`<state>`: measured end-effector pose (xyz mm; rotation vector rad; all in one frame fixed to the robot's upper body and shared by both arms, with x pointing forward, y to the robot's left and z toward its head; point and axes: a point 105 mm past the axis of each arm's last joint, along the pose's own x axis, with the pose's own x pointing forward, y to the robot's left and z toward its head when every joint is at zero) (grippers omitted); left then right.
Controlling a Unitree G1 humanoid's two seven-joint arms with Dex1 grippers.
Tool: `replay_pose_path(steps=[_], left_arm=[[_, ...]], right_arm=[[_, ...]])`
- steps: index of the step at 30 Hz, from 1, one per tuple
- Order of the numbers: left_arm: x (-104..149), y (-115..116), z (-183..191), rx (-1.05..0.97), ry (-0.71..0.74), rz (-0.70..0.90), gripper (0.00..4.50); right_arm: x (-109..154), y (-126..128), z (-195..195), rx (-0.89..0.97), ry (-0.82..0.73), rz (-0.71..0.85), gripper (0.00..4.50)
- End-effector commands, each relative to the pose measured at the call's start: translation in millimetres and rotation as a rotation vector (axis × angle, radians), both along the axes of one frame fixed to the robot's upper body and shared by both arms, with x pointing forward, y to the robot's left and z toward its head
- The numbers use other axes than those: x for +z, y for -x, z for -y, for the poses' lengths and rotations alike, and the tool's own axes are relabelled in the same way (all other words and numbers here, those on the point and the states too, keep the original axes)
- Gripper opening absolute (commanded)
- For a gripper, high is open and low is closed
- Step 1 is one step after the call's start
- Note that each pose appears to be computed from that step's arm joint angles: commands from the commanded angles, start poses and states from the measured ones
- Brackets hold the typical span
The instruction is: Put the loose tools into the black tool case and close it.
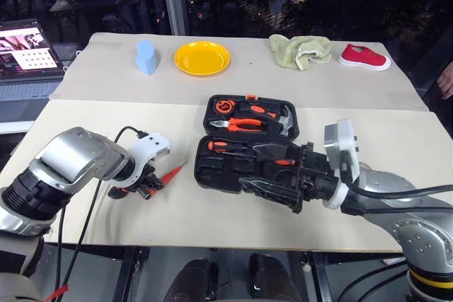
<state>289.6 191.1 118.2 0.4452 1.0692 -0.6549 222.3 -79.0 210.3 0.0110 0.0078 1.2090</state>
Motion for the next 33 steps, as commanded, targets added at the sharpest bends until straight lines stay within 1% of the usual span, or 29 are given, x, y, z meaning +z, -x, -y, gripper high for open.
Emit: replay_pose_path(steps=[1,2,4,7,10,12,14,15,18,23,26,30,33], left_arm=[[8.4,-10.6,-4.3,0.022,0.013,0.034,0.41],[11.6,-13.2,-4.7,0.027,0.019,0.042,0.41],[26.4,-21.6,-3.3,0.021,0.042,0.080,0.41],[48.5,-33.6,1.6,-0.056,0.060,0.155,0.41],[74.4,-45.7,8.4,-0.207,0.065,0.257,0.41],[93.1,-52.8,22.0,-0.378,0.094,0.315,0.41],[102.9,-55.6,35.6,-0.514,0.130,0.335,0.41],[104.7,-56.2,47.1,-0.614,0.138,0.340,0.41],[101.0,-59.2,71.8,-0.803,0.118,0.308,0.41],[82.8,-66.8,104.8,-0.970,0.063,0.245,0.41],[71.9,-66.6,118.6,-1.031,0.034,0.184,0.41],[63.7,-71.6,128.3,-1.047,-0.003,0.155,0.41],[58.2,-69.5,136.5,-1.065,0.007,0.123,0.41]], right_arm=[[10.6,6.1,1.9,-0.003,-0.012,0.067,4.50],[10.4,6.5,2.3,-0.004,-0.010,0.066,4.50],[9.5,7.7,3.5,-0.007,-0.005,0.063,4.50],[6.7,8.1,6.8,-0.017,0.011,0.051,4.50],[1.4,8.5,11.9,-0.024,0.034,0.023,4.50],[-3.0,8.7,17.1,-0.036,0.052,-0.008,4.50],[-5.0,9.1,21.0,-0.044,0.058,-0.031,4.50],[-4.6,9.4,23.2,-0.052,0.064,-0.031,4.50],[-4.6,8.5,28.4,-0.083,0.091,-0.018,4.50],[-9.0,6.7,32.8,-0.125,0.119,-0.014,4.50],[-9.2,6.9,33.2,-0.152,0.108,-0.015,4.50],[-10.2,8.8,32.5,-0.172,0.105,-0.015,4.50],[-11.4,10.1,32.2,-0.197,0.099,-0.015,4.50]])
